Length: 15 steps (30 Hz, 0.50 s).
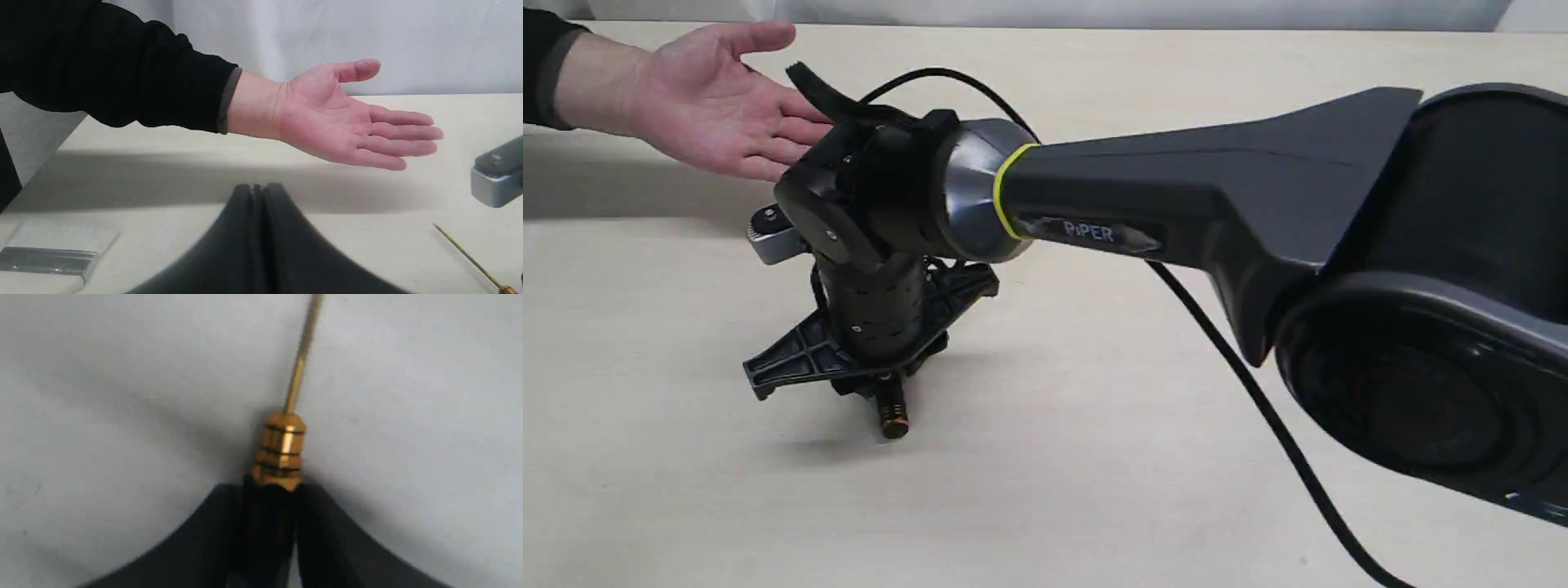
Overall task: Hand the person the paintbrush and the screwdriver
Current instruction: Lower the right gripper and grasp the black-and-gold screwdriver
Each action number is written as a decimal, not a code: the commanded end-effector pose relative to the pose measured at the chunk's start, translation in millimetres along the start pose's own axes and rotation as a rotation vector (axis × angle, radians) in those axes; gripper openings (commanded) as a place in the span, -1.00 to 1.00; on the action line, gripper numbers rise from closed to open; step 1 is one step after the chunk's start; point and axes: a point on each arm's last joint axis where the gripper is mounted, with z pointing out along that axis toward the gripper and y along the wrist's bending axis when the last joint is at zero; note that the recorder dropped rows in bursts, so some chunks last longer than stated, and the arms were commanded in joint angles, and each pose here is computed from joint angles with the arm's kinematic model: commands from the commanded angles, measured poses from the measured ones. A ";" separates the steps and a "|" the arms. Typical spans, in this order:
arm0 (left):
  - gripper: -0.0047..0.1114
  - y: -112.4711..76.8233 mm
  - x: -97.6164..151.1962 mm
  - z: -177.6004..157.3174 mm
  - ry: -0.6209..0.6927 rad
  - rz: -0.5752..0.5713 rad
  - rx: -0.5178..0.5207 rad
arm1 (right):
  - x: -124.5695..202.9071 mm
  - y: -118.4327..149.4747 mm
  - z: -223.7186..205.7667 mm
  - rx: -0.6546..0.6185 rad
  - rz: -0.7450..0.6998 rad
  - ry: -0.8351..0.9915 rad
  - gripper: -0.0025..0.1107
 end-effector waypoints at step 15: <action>-0.92 -0.5 0.0 0.0 -0.007 -0.002 0.009 | -15.0 -0.9 -78.4 -0.097 -0.115 -0.109 -0.88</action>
